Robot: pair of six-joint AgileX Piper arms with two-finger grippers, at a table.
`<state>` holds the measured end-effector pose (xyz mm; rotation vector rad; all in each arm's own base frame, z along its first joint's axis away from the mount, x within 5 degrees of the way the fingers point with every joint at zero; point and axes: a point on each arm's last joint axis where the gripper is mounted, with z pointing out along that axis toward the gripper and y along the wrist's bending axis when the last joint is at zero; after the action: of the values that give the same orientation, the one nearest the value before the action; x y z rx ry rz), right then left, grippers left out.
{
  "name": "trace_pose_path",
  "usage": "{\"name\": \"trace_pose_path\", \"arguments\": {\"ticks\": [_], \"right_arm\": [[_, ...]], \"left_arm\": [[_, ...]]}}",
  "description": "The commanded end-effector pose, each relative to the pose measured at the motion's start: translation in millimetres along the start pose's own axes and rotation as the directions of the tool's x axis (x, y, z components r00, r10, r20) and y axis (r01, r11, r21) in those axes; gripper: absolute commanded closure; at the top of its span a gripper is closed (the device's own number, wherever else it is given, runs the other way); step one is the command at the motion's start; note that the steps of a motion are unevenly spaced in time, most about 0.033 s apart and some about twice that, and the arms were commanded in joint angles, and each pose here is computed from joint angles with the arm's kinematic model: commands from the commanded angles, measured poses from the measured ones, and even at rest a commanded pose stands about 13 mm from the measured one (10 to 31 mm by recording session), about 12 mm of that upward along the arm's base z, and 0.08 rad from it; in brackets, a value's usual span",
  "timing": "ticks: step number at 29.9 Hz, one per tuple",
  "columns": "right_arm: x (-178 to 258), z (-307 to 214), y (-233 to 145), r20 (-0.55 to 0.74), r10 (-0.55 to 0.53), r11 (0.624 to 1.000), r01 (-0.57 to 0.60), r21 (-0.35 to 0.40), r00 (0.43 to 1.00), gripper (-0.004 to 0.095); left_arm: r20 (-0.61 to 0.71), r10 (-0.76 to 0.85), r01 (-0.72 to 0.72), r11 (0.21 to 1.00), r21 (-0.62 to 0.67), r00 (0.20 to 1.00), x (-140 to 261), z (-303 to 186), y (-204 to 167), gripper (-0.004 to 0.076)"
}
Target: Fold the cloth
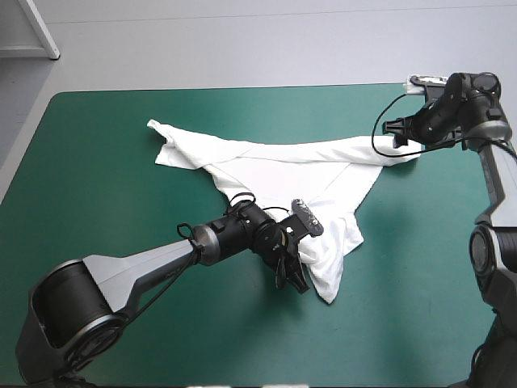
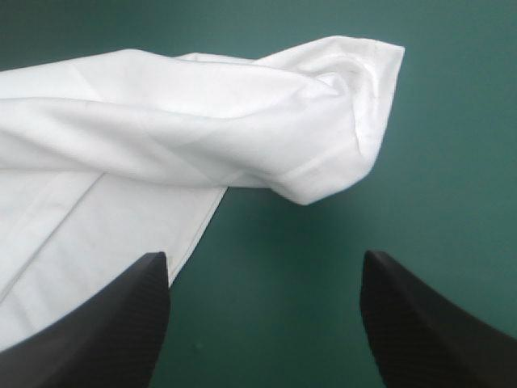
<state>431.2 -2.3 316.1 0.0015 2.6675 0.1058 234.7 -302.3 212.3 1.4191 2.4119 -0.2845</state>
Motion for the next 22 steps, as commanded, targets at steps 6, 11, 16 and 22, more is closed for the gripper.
{"name": "trace_pose_path", "arguments": {"ticks": [6, 11, 16, 22], "right_arm": [[-16.6, 38.4, -7.5, 0.112, 0.006, 1.000, -0.008, 0.016, 0.994, 0.0284], [-21.3, 62.8, -10.3, 0.151, 0.007, 1.000, -0.011, 0.022, 0.989, 0.0284], [-16.8, 84.9, -12.3, 0.106, 0.011, 1.000, -0.014, 0.022, 0.994, 0.0300], [-5.8, 103.0, -10.7, -0.005, 0.039, 0.999, -0.039, -0.011, 0.999, 0.0548]], "left_arm": [[0.019, -0.079, 0.078, 0.995, 0.062, 0.997, -0.2, -30.9, -10.6, 0.0734], [0.027, -0.113, 0.110, 0.989, 0.095, 0.993, -1.3, -31.9, -13.5, 0.0734], [0.028, -0.142, 0.138, 0.984, 0.109, 0.989, -1.8, -32.1, -14.6, 0.0734], [0.028, -0.153, 0.149, 0.983, 0.103, 0.988, -1.8, -32.0, -14.1, 0.0734]]}}
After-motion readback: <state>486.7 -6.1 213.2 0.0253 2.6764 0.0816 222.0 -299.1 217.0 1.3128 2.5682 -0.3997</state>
